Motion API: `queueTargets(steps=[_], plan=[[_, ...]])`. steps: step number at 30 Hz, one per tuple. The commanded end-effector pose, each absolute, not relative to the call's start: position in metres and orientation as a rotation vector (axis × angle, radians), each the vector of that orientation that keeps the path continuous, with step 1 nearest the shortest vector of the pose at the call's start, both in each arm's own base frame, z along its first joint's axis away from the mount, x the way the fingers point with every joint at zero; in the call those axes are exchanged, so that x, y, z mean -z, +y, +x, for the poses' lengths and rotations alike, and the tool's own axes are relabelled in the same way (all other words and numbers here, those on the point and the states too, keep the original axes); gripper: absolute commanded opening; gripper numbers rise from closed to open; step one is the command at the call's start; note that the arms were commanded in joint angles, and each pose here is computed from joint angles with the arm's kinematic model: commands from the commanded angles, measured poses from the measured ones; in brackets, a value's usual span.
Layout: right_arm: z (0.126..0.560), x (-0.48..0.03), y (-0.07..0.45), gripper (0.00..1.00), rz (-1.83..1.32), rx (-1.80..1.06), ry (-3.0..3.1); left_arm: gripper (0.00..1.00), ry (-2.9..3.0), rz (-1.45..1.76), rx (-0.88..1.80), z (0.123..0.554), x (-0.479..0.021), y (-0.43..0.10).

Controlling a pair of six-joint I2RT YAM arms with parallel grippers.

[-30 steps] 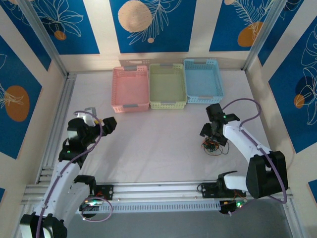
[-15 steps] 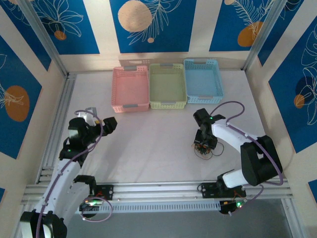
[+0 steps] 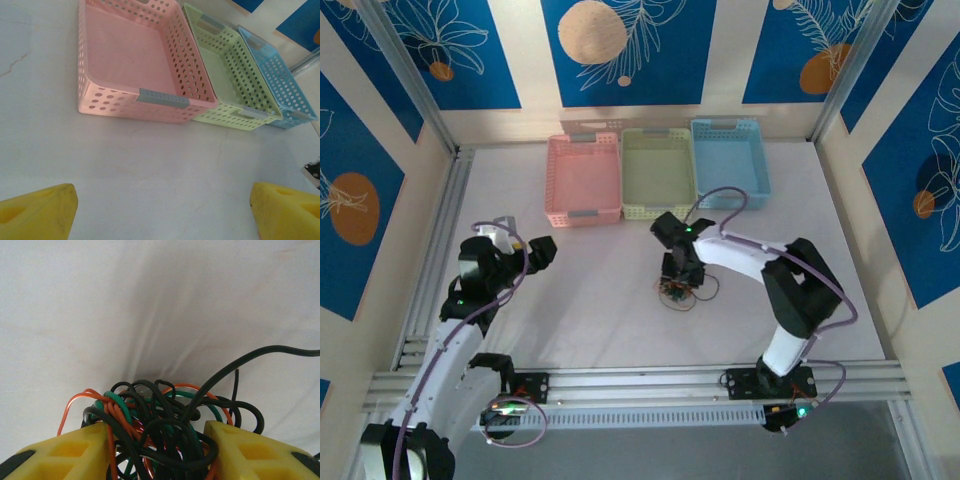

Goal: Untangle the cables

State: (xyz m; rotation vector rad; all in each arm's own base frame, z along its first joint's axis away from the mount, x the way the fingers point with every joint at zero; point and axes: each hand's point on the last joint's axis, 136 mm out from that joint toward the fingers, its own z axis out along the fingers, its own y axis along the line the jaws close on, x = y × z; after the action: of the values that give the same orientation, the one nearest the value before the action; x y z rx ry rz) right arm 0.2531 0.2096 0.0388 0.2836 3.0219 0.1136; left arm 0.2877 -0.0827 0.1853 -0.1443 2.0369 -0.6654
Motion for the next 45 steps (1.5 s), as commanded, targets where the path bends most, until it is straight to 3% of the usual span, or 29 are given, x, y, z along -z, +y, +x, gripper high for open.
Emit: queueTargets(steps=[1, 14, 24, 30, 38, 45], plan=[[0.264, -0.041, 0.260, 0.46, 0.271, -0.219, 3.024, 0.89, 2.024, -0.109, 0.684, 0.288, -0.193, -0.089], [0.288, -0.073, 0.340, 0.47, 0.071, -0.382, 2.925, 0.89, 2.074, -0.105, 0.717, 0.291, -0.176, -0.097], [0.285, -0.133, 0.342, 0.66, -0.083, -0.528, 2.781, 0.88, 2.113, -0.045, 0.751, 0.287, -0.169, -0.114], [0.286, -0.165, 0.311, 0.69, -0.146, -0.555, 2.631, 0.87, 2.127, 0.056, 0.820, 0.278, -0.171, -0.139], [0.296, -0.122, 0.241, 0.62, 0.049, -0.682, 2.632, 0.85, 2.168, 0.226, 0.984, 0.250, -0.175, -0.195], [0.304, -0.071, 0.230, 0.58, 0.130, -0.754, 2.684, 0.84, 2.205, 0.329, 0.996, 0.234, -0.172, -0.223]])
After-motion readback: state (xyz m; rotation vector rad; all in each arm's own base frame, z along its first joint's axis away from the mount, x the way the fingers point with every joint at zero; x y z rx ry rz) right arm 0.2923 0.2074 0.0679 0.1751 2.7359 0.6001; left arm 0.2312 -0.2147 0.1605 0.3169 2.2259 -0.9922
